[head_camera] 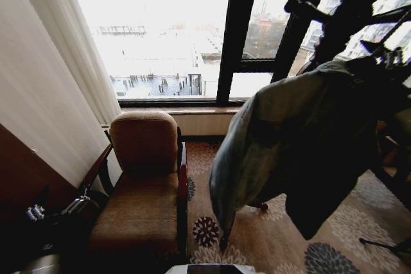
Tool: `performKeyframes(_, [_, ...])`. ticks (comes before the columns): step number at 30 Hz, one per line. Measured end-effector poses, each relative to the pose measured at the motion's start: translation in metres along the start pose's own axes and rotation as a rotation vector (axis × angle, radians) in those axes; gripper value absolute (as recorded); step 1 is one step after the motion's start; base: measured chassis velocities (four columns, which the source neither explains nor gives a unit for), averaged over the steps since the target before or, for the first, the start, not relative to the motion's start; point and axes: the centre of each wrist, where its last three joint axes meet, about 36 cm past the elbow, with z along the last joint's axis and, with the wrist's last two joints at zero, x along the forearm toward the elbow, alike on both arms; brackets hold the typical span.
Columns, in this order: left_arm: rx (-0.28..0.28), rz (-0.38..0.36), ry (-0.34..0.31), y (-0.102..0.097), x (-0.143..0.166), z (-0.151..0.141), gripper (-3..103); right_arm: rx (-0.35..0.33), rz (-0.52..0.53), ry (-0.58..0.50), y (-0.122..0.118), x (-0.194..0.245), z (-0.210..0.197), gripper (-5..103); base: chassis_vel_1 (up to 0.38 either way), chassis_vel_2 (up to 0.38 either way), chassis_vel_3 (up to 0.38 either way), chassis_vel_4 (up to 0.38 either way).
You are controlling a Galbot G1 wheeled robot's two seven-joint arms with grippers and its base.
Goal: Pick up the clothes from the bed and hang them on the clothes hanger.
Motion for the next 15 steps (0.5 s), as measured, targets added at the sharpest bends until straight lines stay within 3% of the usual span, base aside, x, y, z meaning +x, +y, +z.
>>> performKeyframes(2, [0.0, 0.0, 0.0, 0.0, 0.0, 0.0, 100, -0.003, 0.005, 0.006, 0.004, 0.005, -0.002, 100, 0.0, 0.0, 0.0, 0.0])
performKeyframes(15, [0.0, 0.0, 0.0, 0.0, 0.0, 0.0, 100, 0.058, 0.023, 0.05, 0.036, 0.058, -0.011, 100, 0.0, 0.0, 0.0, 0.0])
